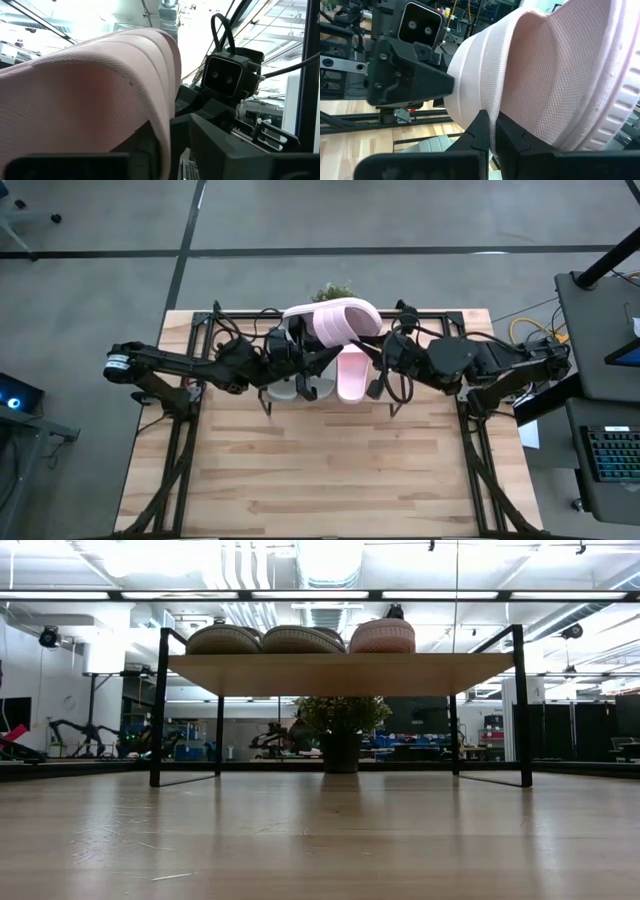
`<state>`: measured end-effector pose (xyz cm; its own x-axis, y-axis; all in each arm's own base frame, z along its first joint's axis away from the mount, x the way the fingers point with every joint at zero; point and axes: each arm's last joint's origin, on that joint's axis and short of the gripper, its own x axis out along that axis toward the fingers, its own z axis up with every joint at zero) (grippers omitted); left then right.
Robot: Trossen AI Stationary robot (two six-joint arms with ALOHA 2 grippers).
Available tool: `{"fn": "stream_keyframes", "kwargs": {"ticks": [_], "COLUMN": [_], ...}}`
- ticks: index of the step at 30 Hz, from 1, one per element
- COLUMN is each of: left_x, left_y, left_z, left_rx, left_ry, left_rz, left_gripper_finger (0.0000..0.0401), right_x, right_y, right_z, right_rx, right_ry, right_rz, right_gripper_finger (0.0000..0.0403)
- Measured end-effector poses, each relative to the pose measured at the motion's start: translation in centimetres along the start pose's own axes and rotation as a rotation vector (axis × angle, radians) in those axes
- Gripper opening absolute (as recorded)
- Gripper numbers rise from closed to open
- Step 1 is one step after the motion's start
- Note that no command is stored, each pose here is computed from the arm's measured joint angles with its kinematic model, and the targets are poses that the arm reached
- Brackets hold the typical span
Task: Pick and place slides into the shelf
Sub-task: Put the right pink slipper on the shelf
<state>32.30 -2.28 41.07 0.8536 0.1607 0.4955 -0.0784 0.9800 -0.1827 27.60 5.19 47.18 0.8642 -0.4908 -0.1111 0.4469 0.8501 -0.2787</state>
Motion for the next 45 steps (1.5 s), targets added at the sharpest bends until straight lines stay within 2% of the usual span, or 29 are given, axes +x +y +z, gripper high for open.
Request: {"fn": "stream_keyframes", "kwargs": {"ticks": [14,22,29,32,37,45], "left_x": [-0.1,-0.1,-0.6,-1.1,-2.7,-5.9], "left_y": [0.0,0.3,0.4,0.6,0.8,1.2], "left_z": [-0.3,-0.4,0.4,1.4,4.3,7.6], "left_rx": [0.006,0.024,0.073,0.097,0.241,0.270], "left_ry": [0.017,0.024,0.027,0.037,0.102,0.230], "left_rz": [-0.004,0.002,0.009,0.019,0.017,0.015], "left_gripper_finger": [0.0194,0.0206,0.0206,0.0206,0.0206,0.0206], "right_x": [-1.3,-3.3,-5.0,-5.9,-7.9,-10.0], "right_y": [-1.6,-4.0,-5.5,-6.3,-8.3,-11.1], "right_z": [0.5,1.3,1.3,0.8,0.6,-0.9], "right_rx": [0.017,0.061,0.088,0.103,0.203,0.282], "right_ry": [-0.017,-0.056,-0.056,-0.026,-0.046,0.021], "right_rz": [-0.069,-0.130,-0.116,-0.094,0.020,0.196], "right_gripper_finger": [0.0008,0.0008,0.0008,0.0008,0.0008,0.0008]}}
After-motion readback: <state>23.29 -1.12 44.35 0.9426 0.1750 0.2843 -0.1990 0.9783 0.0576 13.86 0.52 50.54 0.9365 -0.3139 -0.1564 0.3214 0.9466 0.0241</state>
